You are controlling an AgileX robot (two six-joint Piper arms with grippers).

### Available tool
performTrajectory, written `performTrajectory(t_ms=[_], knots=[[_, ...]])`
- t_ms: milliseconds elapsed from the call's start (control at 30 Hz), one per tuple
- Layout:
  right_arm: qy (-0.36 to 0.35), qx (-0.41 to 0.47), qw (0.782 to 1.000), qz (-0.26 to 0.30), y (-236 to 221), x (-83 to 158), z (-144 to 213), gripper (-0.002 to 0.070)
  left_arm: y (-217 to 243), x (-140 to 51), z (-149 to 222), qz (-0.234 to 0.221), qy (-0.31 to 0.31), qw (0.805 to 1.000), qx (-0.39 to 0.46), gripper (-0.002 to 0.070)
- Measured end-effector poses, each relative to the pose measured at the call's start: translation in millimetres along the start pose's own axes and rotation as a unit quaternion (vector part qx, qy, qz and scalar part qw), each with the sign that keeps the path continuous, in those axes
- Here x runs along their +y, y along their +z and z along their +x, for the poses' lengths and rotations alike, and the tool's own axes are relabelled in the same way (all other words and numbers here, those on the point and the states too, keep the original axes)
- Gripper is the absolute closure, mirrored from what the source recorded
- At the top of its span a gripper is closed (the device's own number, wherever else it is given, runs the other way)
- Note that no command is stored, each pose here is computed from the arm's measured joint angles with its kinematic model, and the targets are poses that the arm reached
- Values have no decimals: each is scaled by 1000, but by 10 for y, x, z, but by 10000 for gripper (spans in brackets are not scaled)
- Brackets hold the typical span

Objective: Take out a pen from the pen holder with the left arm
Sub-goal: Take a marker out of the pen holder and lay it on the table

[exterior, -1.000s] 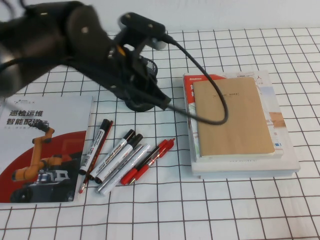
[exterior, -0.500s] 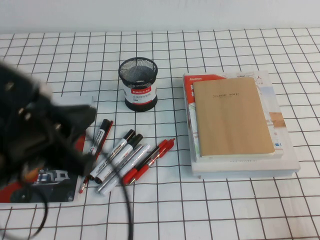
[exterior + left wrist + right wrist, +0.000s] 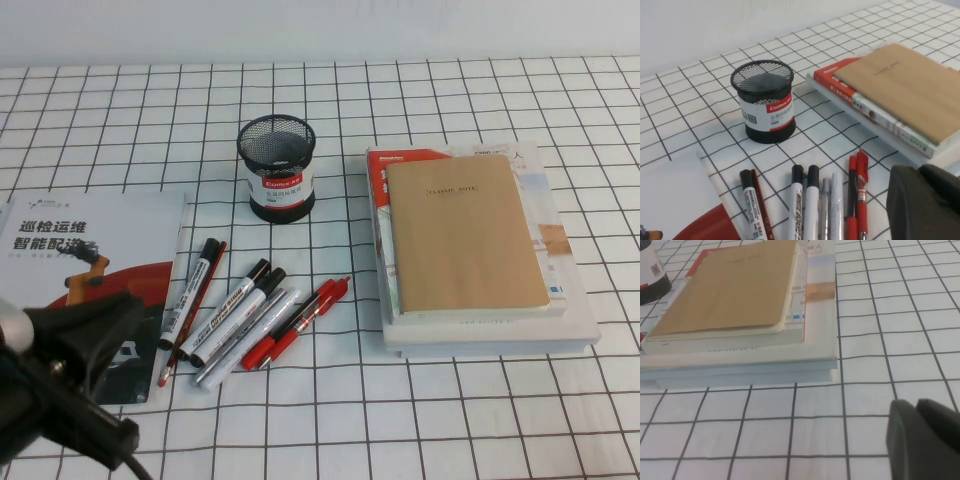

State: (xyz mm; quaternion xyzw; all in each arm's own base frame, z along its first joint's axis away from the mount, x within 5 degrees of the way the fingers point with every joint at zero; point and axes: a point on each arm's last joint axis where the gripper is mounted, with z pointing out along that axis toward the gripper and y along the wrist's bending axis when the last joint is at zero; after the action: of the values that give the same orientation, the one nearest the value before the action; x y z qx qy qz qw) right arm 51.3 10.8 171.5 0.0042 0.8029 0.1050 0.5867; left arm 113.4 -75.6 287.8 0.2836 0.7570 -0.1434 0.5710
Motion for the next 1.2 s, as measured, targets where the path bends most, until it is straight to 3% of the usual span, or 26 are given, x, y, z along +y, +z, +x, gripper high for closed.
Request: performTrajectory(t_ms=[467,867,1200], knots=[[0,0,1000,0,0,0,0,690,-160,54,776,-103,-15,983,-153,675],[0,0,1000,0,0,0,0,690,-429,158,980,-218,-15,963,-156,675],[0,0,1000,0,0,0,0,690,-505,104,1150,-233,-43,966,-102,675]])
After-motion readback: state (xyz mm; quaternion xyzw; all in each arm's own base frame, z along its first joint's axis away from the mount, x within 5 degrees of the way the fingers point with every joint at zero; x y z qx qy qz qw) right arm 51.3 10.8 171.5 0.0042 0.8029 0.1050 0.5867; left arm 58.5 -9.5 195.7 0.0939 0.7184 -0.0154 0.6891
